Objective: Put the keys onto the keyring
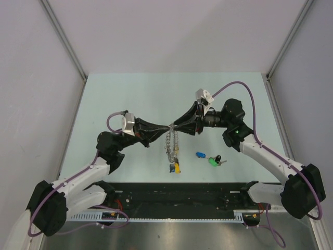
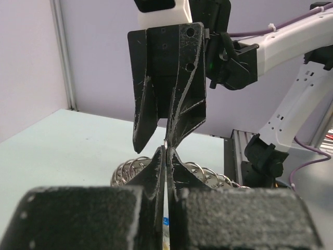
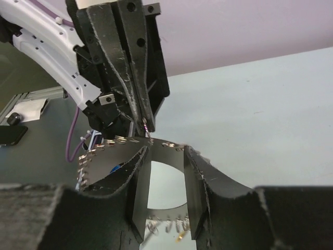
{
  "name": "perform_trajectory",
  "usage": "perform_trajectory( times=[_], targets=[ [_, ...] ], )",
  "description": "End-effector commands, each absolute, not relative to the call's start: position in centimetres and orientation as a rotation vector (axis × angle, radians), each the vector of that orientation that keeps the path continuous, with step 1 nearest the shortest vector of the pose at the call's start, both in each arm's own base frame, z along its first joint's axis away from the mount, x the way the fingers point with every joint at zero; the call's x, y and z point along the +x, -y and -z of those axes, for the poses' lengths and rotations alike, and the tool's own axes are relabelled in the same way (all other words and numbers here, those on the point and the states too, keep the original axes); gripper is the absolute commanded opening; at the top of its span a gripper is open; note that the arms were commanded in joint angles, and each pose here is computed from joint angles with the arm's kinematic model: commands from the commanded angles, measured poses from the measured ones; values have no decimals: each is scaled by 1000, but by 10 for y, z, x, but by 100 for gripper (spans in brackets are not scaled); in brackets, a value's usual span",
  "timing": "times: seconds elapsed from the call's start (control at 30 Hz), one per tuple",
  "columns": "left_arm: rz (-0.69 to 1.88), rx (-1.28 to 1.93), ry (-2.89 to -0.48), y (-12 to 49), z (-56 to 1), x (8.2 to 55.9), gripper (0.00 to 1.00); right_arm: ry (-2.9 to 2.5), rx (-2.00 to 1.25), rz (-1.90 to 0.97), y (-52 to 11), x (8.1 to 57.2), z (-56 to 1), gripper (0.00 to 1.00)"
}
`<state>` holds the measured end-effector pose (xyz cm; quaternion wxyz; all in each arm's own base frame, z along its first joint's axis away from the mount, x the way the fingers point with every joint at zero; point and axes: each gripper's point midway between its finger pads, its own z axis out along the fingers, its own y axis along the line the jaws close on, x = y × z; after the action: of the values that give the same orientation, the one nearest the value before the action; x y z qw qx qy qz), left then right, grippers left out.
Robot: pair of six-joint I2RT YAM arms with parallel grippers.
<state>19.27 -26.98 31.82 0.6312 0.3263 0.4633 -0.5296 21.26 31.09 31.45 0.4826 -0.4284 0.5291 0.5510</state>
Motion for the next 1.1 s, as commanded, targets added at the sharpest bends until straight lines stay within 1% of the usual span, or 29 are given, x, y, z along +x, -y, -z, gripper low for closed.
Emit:
perform_trajectory(
  times=[0.0, 0.23, 0.37, 0.57, 1.07],
  targets=[
    [1235, 738, -899, 266, -361, 183, 0, -1154, -1131, -1348, -316, 200, -341, 36],
    [1262, 729, -895, 265, -361, 180, 0, -1168, -1166, -1372, -317, 190, -336, 34],
    [1271, 735, -893, 266, -362, 178, 0, -1157, -1168, -1361, -316, 190, -338, 27],
    [1280, 743, -893, 267, -361, 177, 0, -1123, -1170, -1379, -318, 187, -345, 20],
    [1292, 736, -902, 267, -360, 177, 0, -1083, -1203, -1402, -318, 171, -353, 12]
  ],
)
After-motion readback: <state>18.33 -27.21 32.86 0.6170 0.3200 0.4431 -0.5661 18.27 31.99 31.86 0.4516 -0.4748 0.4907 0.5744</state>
